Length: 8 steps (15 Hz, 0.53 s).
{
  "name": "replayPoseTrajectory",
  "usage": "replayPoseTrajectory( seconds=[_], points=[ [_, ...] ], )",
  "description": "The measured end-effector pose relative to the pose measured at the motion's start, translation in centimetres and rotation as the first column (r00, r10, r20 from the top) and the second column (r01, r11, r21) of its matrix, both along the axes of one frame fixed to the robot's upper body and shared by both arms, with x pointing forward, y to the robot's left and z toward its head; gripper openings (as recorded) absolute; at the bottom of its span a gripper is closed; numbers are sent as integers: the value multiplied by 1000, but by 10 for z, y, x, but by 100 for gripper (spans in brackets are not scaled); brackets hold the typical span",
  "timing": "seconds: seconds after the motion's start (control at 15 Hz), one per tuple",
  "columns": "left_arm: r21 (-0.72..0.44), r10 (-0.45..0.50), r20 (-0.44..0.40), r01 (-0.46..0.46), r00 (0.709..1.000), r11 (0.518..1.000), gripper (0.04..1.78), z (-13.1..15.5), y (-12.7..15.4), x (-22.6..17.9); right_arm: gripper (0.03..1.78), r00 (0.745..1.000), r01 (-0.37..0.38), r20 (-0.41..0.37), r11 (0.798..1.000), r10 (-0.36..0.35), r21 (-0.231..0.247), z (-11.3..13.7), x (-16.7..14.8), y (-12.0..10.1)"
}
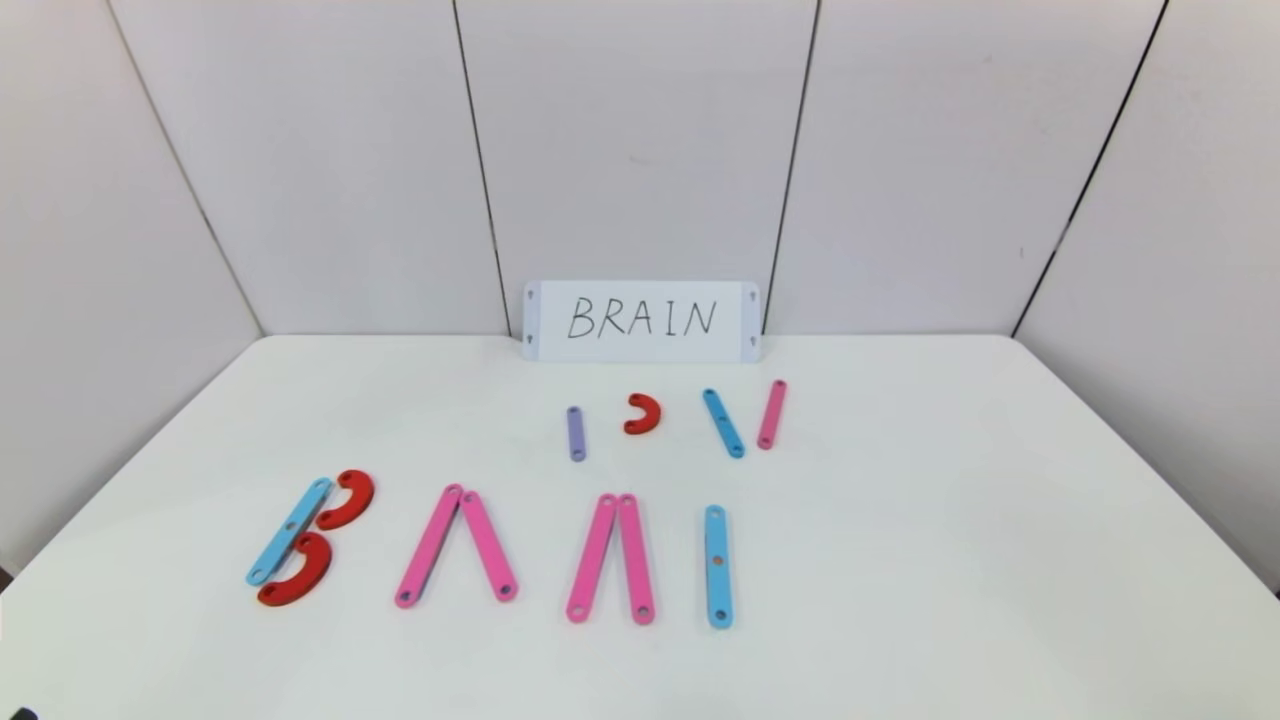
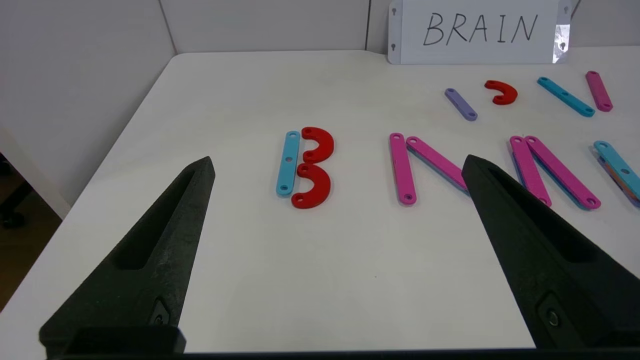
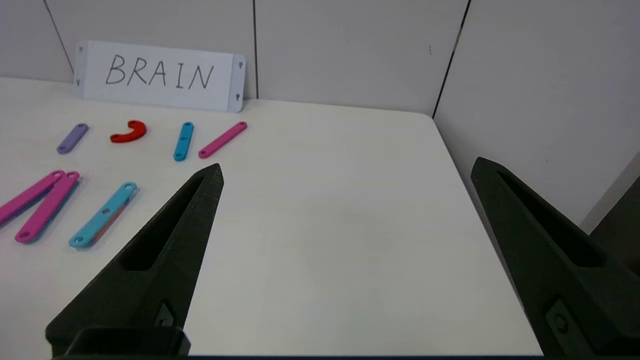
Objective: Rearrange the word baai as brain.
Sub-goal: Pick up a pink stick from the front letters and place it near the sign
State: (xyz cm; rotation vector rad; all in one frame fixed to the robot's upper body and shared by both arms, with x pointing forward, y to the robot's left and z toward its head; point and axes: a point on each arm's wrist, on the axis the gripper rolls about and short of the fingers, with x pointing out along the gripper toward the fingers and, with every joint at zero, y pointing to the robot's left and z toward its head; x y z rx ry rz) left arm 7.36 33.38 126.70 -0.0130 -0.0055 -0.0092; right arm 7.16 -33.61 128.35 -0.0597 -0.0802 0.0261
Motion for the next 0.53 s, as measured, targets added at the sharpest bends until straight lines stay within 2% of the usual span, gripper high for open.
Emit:
replayPoseTrajectory(
  seconds=[0.27, 0.53],
  points=[
    [2, -11, -78, 11, 997, 1000, 173, 49, -1, 33, 173, 999, -10, -52, 1000, 10, 0, 61, 28, 0],
    [0, -49, -169, 50, 984, 999, 173, 96, -2, 89, 173, 983, -53, -173, 999, 54, 7, 105, 75, 2]
  ],
)
